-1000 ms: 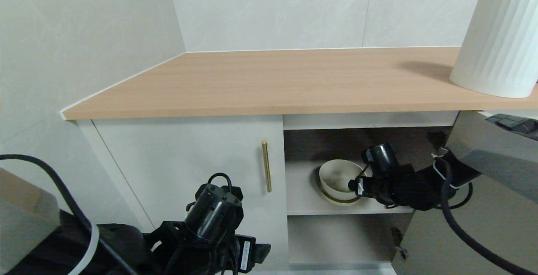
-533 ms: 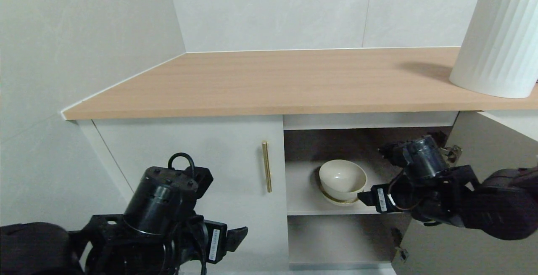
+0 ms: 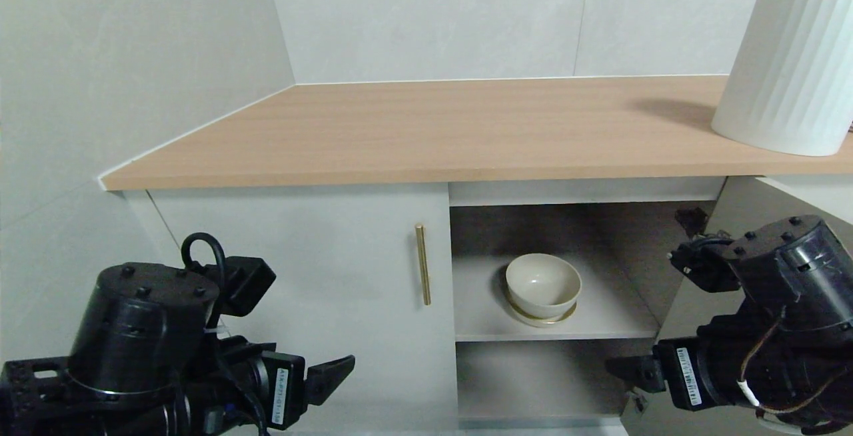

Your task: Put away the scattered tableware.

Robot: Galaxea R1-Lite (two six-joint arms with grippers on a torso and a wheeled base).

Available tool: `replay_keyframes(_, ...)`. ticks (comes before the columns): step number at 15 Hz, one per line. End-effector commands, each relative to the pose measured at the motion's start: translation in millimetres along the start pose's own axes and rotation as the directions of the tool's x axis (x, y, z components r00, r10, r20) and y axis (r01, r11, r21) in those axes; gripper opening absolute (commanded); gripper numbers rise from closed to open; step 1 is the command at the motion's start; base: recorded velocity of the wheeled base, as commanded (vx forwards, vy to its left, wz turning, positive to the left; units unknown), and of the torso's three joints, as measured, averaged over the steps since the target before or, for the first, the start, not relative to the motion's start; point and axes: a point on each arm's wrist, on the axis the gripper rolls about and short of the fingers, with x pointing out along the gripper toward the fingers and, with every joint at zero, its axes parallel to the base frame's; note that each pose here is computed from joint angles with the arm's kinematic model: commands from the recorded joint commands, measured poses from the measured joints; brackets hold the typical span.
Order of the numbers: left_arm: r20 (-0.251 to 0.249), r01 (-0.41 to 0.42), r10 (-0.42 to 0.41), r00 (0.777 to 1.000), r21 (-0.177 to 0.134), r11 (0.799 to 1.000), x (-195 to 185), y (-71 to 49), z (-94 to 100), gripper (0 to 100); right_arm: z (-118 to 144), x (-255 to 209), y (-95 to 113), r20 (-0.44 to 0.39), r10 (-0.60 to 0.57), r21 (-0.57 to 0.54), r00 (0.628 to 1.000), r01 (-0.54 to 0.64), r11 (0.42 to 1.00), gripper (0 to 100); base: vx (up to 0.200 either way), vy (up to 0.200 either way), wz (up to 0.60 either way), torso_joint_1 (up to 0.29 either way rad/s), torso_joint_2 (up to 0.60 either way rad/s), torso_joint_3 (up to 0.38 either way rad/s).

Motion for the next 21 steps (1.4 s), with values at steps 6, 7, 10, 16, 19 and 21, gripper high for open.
replay_keyframes(6, -0.024, -0.006, 0.007, 1.0, 0.03, 1.0, 10, -3.3, -0.1, 100, 4, -6, 4, 0.029, 0.023, 0.006, 0.999, -0.023, 1.0, 100, -0.033, 0.0, 0.0, 0.0, 0.0, 0.001)
replay_keyframes(7, -0.024, -0.006, 0.007, 1.0, 0.03, 1.0, 10, -3.3, -0.1, 100, 4, -6, 4, 0.029, 0.023, 0.006, 0.999, -0.023, 1.0, 100, -0.2, 0.0, 0.0, 0.007, 0.0, -0.002)
replay_keyframes(10, -0.024, -0.005, 0.006, 1.0, 0.031, 1.0, 10, -3.6, -0.2, 100, 4, -4, 4, 0.021, 0.017, 0.004, 1.0, -0.017, 1.0, 100, -0.2, 0.0, 0.0, 0.006, 0.0, -0.001)
replay_keyframes(16, -0.032, -0.005, 0.006, 0.999, 0.034, 0.999, 11, -4.2, -1.3, 100, 2, 0, 4, 0.006, 0.008, 0.001, 1.0, -0.008, 1.0, 100, -0.2, 0.0, 0.0, 0.002, 0.0, 0.004)
replay_keyframes(19, -0.033, -0.006, 0.007, 0.999, 0.035, 0.999, 12, -4.3, -1.4, 100, 1, 3, 4, -0.002, 0.002, -0.001, 1.0, -0.002, 1.0, 100, -0.2, 0.0, 0.0, 0.005, 0.0, 0.002)
replay_keyframes(21, -0.034, -0.003, 0.004, 0.999, 0.036, 0.999, 11, -4.6, -1.5, 100, 2, 3, 4, -0.001, 0.003, -0.001, 1.0, -0.003, 1.0, 100, -0.2, 0.0, 0.0, -0.002, 0.0, 0.002)
